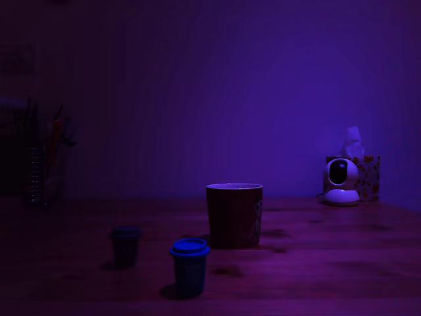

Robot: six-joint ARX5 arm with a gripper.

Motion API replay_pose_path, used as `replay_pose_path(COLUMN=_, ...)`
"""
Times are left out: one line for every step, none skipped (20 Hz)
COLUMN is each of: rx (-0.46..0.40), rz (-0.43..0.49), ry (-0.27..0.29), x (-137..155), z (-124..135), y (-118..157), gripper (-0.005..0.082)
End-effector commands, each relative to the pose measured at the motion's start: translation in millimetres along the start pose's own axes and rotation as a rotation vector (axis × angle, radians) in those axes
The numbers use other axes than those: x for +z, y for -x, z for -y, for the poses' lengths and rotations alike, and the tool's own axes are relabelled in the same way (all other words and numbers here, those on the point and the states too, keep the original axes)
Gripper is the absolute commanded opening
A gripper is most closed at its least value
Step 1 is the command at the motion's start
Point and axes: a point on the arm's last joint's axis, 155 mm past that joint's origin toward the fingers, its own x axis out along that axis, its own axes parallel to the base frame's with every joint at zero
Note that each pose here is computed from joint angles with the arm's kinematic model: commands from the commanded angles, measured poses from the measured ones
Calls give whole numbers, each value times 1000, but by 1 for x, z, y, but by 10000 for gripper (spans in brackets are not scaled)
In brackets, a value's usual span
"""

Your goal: Pick up the coffee capsules on the table and drop them inside the coffee cup

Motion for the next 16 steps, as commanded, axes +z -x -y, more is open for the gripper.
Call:
replay_pose_path(rx=-6, rz=-21, ry=10, x=-23, z=2, y=1, gripper=-21)
replay_pose_path(rx=-5, rz=-17, ry=20, x=-28, z=3, y=3, gripper=-21)
replay_pose_path(rx=-5, rz=-18, ry=34, x=-35, z=4, y=5, gripper=-21)
replay_pose_path(rx=-5, rz=-16, ry=39, x=-40, z=4, y=8, gripper=-21)
replay_pose_path(rx=-5, rz=-7, ry=55, x=-44, z=5, y=11, gripper=-21)
replay_pose_path(rx=-5, rz=0, ry=68, x=-48, z=6, y=13, gripper=-21)
replay_pose_path(rx=-4, rz=6, ry=75, x=-53, z=7, y=16, gripper=-21)
replay_pose_path(rx=-5, rz=13, ry=88, x=-57, z=8, y=18, gripper=-21)
replay_pose_path(rx=-5, rz=20, ry=108, x=-59, z=8, y=21, gripper=-21)
replay_pose_path(rx=-5, rz=29, ry=125, x=-61, z=9, y=23, gripper=-21)
replay_pose_path(rx=-5, rz=23, ry=142, x=-63, z=10, y=25, gripper=-21)
replay_pose_path(rx=-5, rz=0, ry=161, x=-69, z=10, y=27, gripper=-21)
replay_pose_path(rx=-4, rz=-32, ry=168, x=-77, z=11, y=27, gripper=-21)
replay_pose_path(rx=-3, rz=-65, ry=175, x=-86, z=11, y=28, gripper=-21)
replay_pose_path(rx=-10, rz=-95, ry=191, x=-93, z=13, y=28, gripper=-21)
replay_pose_path(rx=-17, rz=-124, ry=199, x=-100, z=15, y=29, gripper=-20)
